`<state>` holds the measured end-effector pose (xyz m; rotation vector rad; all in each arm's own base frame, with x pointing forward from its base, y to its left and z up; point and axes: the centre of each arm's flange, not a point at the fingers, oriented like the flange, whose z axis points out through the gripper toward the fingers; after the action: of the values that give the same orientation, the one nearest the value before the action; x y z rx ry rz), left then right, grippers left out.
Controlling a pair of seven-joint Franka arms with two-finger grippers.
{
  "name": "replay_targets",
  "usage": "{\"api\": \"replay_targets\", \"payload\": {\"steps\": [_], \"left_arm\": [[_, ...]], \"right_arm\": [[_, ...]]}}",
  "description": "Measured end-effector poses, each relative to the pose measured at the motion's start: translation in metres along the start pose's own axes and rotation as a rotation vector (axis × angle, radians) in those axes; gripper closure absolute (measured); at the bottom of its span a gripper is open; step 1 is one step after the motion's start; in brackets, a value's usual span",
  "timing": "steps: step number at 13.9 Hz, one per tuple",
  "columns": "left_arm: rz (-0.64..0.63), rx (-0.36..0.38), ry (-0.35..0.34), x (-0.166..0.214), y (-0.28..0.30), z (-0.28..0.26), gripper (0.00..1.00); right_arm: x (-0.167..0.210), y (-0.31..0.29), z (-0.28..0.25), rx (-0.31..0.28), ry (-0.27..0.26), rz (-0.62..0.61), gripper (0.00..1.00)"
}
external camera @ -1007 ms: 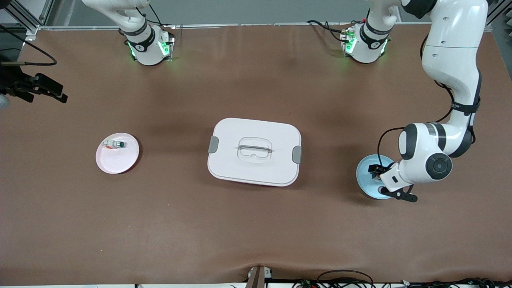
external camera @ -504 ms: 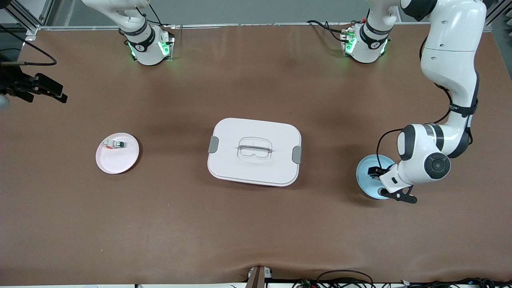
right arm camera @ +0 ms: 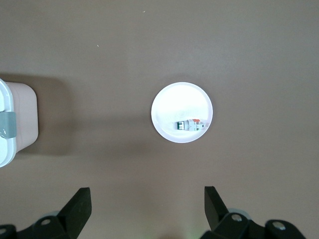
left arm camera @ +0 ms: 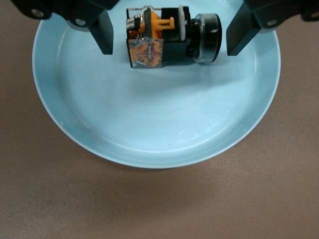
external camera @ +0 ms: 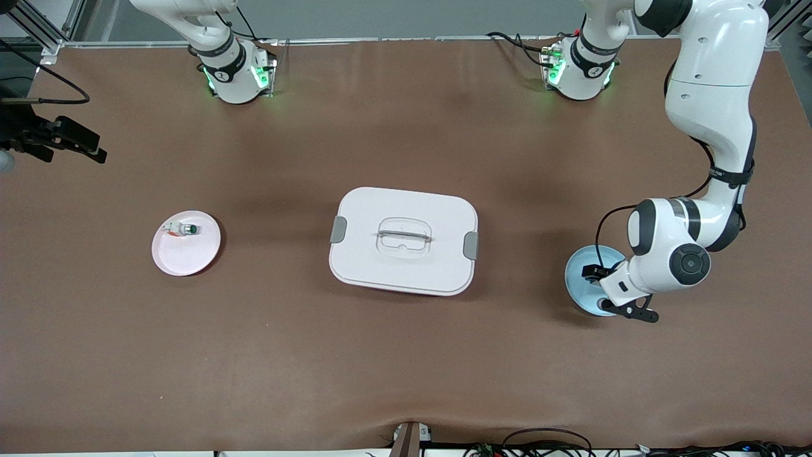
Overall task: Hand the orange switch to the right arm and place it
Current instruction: 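Lower the left gripper and close it on the black-orange switch, then lift the switch with the left gripper and carry it over the box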
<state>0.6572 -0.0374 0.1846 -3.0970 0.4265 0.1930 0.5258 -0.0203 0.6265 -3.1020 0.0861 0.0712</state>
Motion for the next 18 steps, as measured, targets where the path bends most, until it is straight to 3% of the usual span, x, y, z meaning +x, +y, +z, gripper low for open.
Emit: {"api": "replay_targets", "payload": {"steps": [3,6,14,18], "left_arm": [[0.000,0.000,0.000,0.000,0.000,0.000,0.00],[0.000,0.000,0.000,0.000,0.000,0.000,0.27],[-0.002,0.001,0.004,0.000,-0.001,-0.002,0.27],[-0.015,-0.008,0.005,-0.001,-0.004,-0.034,0.27]], "right_arm": [[0.000,0.000,0.000,0.000,-0.002,0.001,0.00],[0.000,0.000,0.000,0.000,-0.002,0.001,0.00],[0.000,0.002,0.001,0.000,-0.003,0.003,0.00],[0.000,0.002,0.001,0.000,-0.003,0.004,0.00]]}}
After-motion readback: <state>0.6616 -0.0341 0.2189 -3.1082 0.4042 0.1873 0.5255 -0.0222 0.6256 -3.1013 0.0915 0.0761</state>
